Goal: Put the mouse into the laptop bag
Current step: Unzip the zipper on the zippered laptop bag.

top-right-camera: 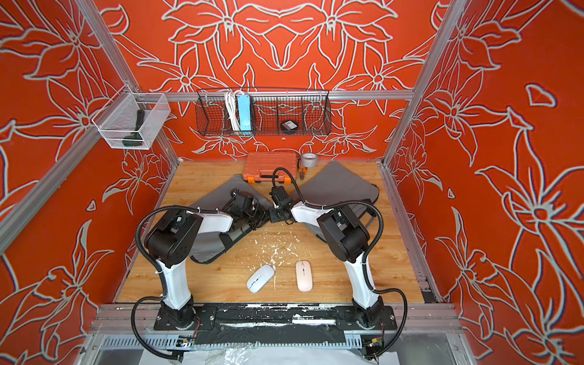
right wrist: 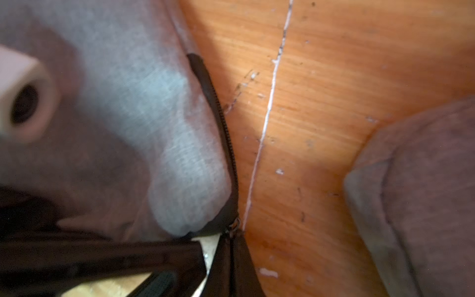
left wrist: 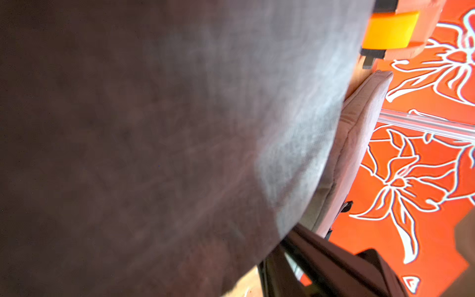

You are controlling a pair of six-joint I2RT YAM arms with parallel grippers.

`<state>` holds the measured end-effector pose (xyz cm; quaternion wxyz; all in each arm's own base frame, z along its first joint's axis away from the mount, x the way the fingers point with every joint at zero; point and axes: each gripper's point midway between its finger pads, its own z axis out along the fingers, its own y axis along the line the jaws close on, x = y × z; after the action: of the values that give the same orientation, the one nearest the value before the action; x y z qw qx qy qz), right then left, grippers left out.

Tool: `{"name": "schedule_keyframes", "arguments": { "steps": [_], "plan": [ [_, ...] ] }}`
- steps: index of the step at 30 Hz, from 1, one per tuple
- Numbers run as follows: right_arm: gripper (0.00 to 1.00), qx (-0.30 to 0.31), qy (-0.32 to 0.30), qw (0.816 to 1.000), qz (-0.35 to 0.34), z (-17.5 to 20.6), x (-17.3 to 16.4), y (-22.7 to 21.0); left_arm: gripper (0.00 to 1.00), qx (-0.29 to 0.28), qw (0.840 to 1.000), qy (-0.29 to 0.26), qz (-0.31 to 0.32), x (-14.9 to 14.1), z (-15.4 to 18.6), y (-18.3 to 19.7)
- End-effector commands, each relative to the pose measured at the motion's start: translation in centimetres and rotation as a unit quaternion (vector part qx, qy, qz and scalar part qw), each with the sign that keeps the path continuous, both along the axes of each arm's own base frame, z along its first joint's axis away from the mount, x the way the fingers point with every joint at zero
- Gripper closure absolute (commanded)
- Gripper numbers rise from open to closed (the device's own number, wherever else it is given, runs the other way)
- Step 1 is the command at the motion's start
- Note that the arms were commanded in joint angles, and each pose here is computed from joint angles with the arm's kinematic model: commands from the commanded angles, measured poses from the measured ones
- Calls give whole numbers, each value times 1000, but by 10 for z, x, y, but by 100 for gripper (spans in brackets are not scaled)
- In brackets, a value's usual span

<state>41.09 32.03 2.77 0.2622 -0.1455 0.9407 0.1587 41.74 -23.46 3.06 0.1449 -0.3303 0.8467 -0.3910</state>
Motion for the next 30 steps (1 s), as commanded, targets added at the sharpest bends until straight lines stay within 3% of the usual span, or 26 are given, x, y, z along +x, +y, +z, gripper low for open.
{"name": "schedule_keyframes", "arguments": {
  "steps": [1, 3, 8, 12, 17, 21, 24, 27, 30],
  "plan": [
    [100, -19, 52, 998, 23, -21, -25, -8, 68, 45, 997, 25, 50, 3, -16, 34],
    [100, -21, 52, 998, 15, -22, -20, -9, 59, 41, 998, 21, 48, -5, -3, 36],
    [100, -3, 54, 999, -10, -19, -5, -14, 23, 40, 998, 17, 53, -33, 26, 47],
    [100, -1, 59, 998, -24, -18, 7, -20, 7, 23, 998, 35, 50, -70, 44, 55],
    [100, -11, 58, 998, -31, -18, 13, -27, 2, 61, 993, 27, 94, -125, 53, 107],
    [100, -24, 58, 997, -43, -16, 20, -34, 2, 135, 979, 12, 154, -173, 55, 171],
    [100, -36, 61, 996, -53, -17, 26, -38, 2, 156, 970, -5, 189, -195, 57, 202],
    [100, -46, 64, 995, -61, -18, 31, -41, 2, 191, 958, 4, 214, -211, 48, 222],
    [100, -46, 65, 995, -62, -17, 32, -41, 2, 182, 963, 40, 193, -220, 17, 216]
  ]
}}
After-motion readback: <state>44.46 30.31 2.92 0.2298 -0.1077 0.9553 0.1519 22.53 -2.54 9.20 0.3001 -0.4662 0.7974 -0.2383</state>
